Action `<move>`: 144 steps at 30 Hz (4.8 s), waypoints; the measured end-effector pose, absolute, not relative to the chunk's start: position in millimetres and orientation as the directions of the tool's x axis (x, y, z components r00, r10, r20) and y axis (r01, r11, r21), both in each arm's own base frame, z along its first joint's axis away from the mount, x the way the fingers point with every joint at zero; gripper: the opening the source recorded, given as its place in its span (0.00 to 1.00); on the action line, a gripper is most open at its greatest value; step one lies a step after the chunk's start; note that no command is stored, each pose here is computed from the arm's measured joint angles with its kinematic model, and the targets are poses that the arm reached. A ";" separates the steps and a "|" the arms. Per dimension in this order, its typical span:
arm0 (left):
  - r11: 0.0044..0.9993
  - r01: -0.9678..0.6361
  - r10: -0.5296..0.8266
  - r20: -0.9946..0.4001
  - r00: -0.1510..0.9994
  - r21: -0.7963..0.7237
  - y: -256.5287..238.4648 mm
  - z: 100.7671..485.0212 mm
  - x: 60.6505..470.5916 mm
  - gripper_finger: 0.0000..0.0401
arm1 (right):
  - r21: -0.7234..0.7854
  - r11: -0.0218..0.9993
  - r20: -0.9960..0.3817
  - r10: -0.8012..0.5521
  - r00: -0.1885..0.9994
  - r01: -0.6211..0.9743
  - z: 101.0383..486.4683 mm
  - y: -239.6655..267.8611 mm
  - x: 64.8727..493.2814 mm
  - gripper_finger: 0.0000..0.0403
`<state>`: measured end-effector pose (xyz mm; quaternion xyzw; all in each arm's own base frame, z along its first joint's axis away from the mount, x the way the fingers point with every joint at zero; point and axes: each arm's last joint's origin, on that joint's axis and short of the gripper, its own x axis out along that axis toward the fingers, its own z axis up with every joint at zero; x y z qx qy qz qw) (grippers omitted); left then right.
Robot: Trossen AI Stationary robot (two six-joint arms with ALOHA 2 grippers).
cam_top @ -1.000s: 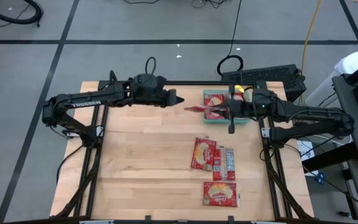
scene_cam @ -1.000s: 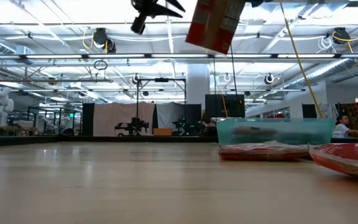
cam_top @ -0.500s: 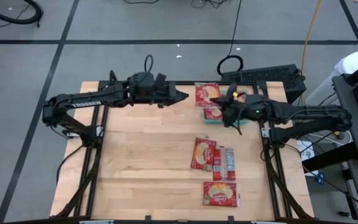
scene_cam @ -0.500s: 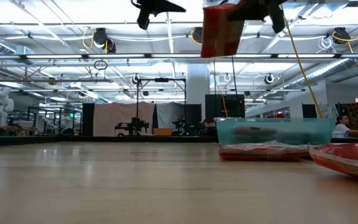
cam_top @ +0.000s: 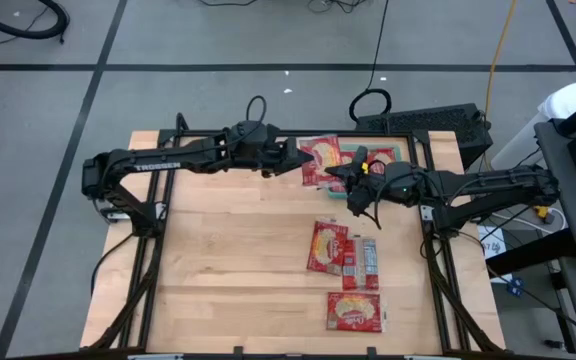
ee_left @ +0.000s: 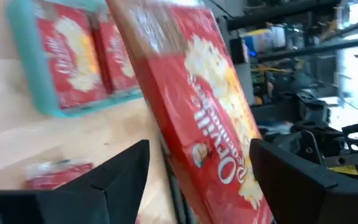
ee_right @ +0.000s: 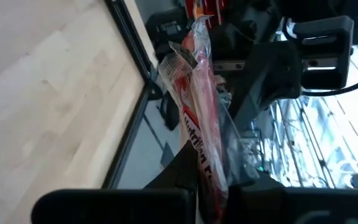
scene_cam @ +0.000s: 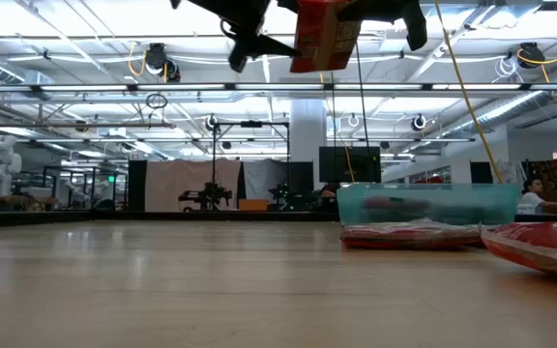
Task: Sort popcorn bags into baskets
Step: Put the red popcorn bag into the light blue bin
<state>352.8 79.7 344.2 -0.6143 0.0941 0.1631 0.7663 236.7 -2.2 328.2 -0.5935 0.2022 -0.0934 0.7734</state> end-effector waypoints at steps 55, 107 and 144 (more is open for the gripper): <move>0.810 0.078 -0.173 -0.109 0.979 -0.581 170.5 346.2 339.5 0.08 | 0.924 0.308 -0.122 -0.320 0.939 0.225 336.6 -89.5 224.7 0.61; 0.653 -0.454 0.130 -0.500 0.856 -0.607 163.2 306.0 337.2 0.61 | 0.738 0.281 -0.621 -0.070 0.781 0.613 263.2 -177.2 144.9 0.00; 0.712 -0.385 0.060 -0.495 0.867 -0.587 149.8 306.2 342.9 0.46 | 0.577 0.161 -0.800 -0.086 0.594 0.801 223.6 -162.8 180.3 0.01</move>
